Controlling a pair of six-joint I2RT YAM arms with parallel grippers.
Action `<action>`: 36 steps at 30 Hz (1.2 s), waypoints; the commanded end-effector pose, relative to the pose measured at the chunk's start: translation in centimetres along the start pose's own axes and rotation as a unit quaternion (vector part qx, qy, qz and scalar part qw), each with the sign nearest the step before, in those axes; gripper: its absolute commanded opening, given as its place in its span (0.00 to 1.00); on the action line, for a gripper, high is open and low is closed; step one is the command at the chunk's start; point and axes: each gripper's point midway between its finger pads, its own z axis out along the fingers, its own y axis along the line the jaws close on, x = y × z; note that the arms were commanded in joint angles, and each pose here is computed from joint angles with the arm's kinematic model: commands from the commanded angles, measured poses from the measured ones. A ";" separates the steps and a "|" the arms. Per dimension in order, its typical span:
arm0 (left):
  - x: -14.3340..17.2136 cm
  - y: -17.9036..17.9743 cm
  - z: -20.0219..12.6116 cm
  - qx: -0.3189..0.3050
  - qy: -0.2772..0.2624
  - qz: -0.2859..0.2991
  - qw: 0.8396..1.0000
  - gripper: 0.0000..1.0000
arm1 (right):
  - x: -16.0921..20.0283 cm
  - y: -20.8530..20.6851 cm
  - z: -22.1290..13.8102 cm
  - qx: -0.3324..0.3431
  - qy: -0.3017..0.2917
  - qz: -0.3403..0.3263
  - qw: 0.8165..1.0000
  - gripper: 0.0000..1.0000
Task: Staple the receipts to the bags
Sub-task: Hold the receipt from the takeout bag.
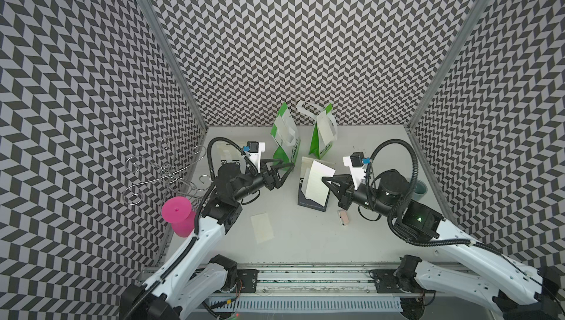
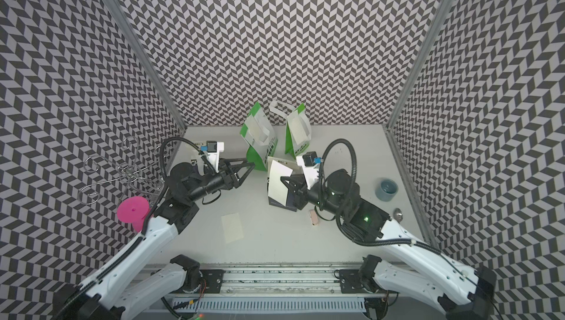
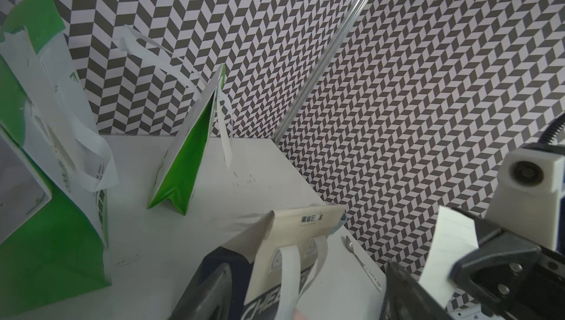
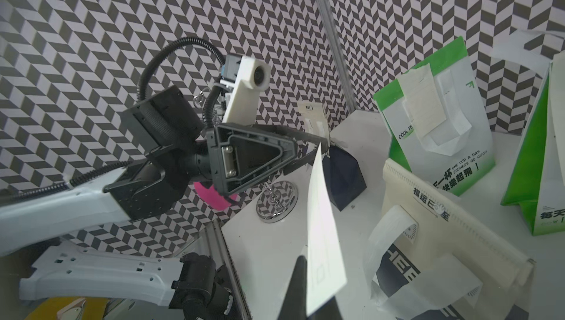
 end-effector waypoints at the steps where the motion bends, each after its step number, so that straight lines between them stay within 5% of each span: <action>1: -3.9 -4.6 0.6 0.104 -0.036 0.064 0.992 0.80 | 0.7 -0.5 1.3 -0.004 0.010 0.001 1.000 0.00; 13: -1.3 -2.1 5.4 0.184 0.030 0.059 0.981 0.77 | 1.0 -3.4 5.4 0.003 0.029 0.004 1.000 0.00; 20: -0.1 -2.8 6.0 0.249 0.067 0.061 0.964 0.65 | 1.2 -5.4 6.0 0.018 0.034 0.006 0.999 0.00; 36: 1.4 -1.2 6.4 0.212 0.096 0.068 0.970 0.55 | 1.9 -7.6 6.3 0.050 0.043 0.021 0.998 0.00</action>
